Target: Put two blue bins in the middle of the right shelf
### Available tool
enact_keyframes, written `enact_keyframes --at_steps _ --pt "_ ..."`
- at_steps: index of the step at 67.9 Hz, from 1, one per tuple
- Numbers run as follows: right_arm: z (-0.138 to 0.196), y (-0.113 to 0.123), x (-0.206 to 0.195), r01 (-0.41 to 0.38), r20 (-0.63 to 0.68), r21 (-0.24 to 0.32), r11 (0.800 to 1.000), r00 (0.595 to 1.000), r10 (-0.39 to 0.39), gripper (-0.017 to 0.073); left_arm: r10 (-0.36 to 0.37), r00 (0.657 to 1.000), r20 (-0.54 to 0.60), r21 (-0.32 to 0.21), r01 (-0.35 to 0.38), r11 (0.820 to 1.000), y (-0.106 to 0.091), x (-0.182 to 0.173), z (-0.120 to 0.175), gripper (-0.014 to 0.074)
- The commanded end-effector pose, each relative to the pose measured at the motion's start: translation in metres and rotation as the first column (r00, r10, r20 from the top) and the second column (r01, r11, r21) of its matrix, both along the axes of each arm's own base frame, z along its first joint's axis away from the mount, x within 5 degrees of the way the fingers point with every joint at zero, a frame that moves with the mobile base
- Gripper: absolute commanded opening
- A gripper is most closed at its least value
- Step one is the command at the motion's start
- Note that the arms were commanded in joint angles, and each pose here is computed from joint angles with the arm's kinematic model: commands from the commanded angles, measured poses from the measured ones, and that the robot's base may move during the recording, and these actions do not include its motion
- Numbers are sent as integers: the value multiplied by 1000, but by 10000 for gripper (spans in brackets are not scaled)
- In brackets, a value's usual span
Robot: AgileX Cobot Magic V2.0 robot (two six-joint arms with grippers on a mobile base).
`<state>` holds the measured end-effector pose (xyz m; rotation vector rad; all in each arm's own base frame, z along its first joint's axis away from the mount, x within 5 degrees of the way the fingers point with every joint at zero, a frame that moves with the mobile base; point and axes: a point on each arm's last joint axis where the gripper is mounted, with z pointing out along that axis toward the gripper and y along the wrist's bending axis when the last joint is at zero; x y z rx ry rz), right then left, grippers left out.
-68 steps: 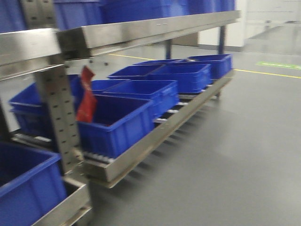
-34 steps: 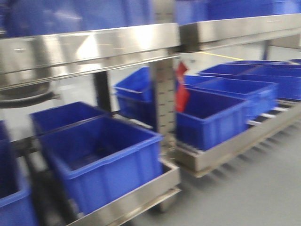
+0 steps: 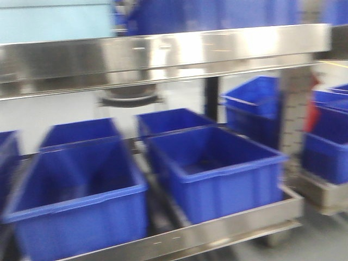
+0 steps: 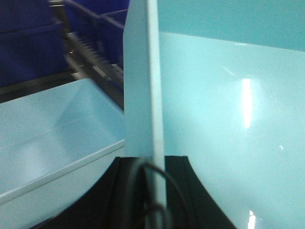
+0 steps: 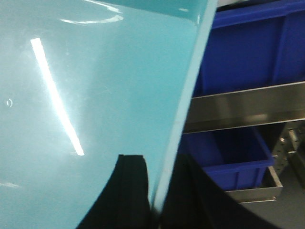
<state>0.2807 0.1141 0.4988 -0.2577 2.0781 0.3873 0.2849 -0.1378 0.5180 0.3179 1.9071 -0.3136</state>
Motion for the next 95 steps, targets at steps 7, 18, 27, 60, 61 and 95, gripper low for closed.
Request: enact_keyframes --at_steps 7,18,27,60,61,95 --pt "9 3 -2 -26 64 29 999 998 24 -153 -46 997 60 -108 53 993 -6 -9 15 -111" --pt "9 3 -2 -26 64 29 999 998 24 -153 -46 997 60 -108 53 993 -6 -9 15 -111" --pt "9 3 -2 -26 64 29 999 998 24 -153 -46 997 60 -108 53 993 -6 -9 15 -111" --pt "9 3 -2 -26 64 29 999 998 24 -153 -46 997 60 -108 53 993 -6 -9 15 -111" --pt "9 3 -2 -26 64 29 999 998 24 -153 -46 997 60 -108 53 993 -6 -9 15 -111" --pt "9 3 -2 -26 64 29 999 998 24 -153 -46 997 60 -108 53 993 -6 -9 15 -111"
